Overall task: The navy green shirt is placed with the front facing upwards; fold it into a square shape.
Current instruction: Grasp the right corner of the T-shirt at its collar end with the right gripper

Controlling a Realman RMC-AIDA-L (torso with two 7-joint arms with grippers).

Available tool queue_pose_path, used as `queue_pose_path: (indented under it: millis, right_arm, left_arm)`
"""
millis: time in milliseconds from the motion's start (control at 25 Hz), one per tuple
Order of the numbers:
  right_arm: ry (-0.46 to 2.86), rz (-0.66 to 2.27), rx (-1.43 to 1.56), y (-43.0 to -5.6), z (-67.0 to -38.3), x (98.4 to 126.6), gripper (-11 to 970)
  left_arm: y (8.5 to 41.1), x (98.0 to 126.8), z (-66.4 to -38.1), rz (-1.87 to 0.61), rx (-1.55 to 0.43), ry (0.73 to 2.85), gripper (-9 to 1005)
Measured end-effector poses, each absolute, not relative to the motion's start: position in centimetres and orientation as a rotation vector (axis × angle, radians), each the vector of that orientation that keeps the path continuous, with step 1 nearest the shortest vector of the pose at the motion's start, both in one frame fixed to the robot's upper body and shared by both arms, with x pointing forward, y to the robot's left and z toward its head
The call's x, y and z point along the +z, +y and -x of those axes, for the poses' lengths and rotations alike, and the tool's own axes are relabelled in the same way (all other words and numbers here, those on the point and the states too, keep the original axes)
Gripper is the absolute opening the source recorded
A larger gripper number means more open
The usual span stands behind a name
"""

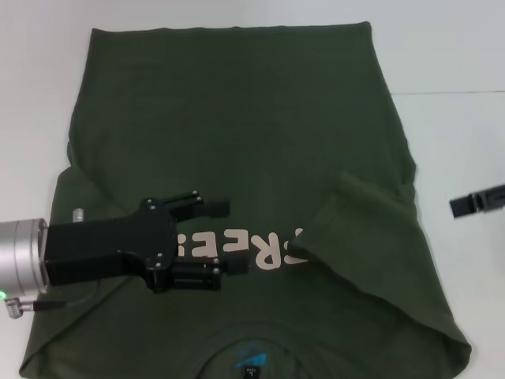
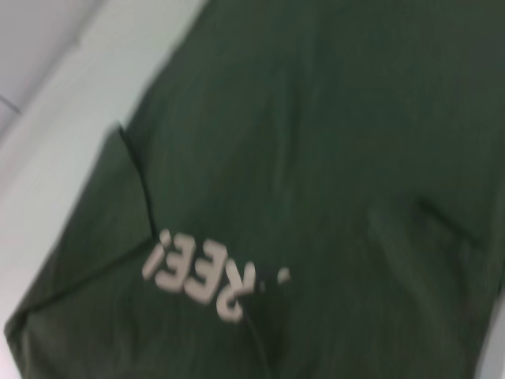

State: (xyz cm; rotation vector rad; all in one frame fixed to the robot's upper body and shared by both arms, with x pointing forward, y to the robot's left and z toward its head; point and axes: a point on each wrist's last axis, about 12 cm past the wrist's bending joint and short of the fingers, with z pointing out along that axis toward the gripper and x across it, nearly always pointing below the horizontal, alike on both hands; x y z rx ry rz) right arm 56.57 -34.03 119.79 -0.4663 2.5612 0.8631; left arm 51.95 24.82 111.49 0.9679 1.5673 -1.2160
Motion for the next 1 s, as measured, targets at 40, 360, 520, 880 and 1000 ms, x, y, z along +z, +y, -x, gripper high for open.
queue_pose_path:
  millis: [40,360,520,880,1000]
  right_arm:
    - [2.592,0.461,0.869,-33.8,-56.5,119.7,899]
    - [2.858,0.364,0.837,-31.5,-56.3,119.2,892]
    - [2.98,0.372,0.69,-31.1,-56.1,118.1,888]
    - [3.067,0.43,0.564,-29.6,-55.9,116.2,817]
    - [3.082,0.465,0.523,-28.8,-55.9,115.6,818]
  left_arm:
    - [24.8,111.4,-51.9,-0.965,-1.221,1.568,930]
    - [24.7,111.2,-51.6,-0.959,-1.24,1.567,929]
    - [24.8,111.1,-51.5,-0.954,-1.244,1.567,928]
    - [24.6,110.8,-51.3,-0.949,-1.256,1.563,926]
    - [24.6,110.8,-51.3,-0.95,-1.257,1.562,926]
